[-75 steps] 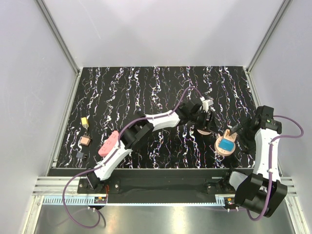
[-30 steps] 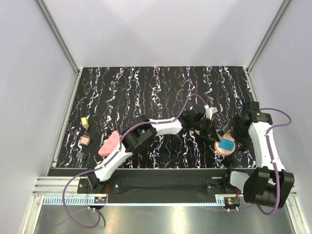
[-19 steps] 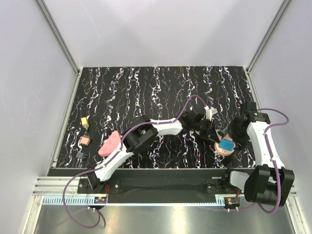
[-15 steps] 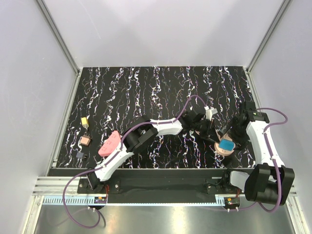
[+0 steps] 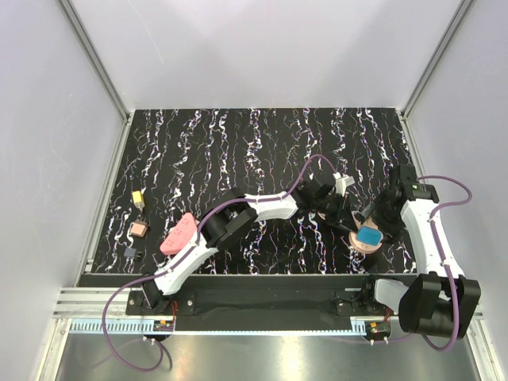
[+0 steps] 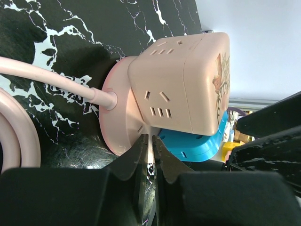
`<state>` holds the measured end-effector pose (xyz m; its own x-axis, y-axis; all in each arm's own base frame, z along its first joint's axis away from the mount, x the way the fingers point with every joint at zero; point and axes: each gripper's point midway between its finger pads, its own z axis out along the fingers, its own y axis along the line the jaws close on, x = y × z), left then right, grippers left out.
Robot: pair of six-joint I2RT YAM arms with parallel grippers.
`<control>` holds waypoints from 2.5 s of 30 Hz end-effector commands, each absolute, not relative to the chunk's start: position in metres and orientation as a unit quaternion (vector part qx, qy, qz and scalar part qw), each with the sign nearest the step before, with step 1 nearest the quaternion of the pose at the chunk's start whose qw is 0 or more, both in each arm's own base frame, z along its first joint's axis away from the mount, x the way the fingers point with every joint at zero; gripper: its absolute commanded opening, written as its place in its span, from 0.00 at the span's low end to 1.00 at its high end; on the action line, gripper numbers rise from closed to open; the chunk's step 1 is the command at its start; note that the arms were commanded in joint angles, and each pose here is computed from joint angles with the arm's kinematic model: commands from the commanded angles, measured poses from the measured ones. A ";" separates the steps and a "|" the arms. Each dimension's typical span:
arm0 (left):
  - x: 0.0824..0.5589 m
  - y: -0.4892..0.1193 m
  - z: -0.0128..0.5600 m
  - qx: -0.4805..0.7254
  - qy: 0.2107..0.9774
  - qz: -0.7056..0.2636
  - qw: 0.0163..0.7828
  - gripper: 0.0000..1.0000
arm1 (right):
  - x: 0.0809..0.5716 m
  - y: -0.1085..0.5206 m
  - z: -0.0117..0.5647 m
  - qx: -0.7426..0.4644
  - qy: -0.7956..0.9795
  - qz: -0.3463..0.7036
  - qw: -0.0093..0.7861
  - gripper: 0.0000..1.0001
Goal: Pull the plug off the socket
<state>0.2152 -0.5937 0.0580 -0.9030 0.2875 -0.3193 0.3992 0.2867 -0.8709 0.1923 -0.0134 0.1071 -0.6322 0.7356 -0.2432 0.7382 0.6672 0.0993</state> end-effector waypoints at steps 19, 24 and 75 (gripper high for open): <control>0.215 -0.600 0.063 0.232 0.790 -0.566 0.055 0.14 | 0.198 -0.012 0.087 0.504 0.854 -0.009 0.131 0.61; 0.216 -0.600 0.063 0.230 0.790 -0.565 0.055 0.13 | 0.196 -0.008 0.082 0.509 0.853 -0.004 0.116 0.60; 0.211 -0.600 0.060 0.229 0.789 -0.568 0.052 0.12 | 0.180 -0.003 0.110 0.682 0.714 0.038 0.154 0.50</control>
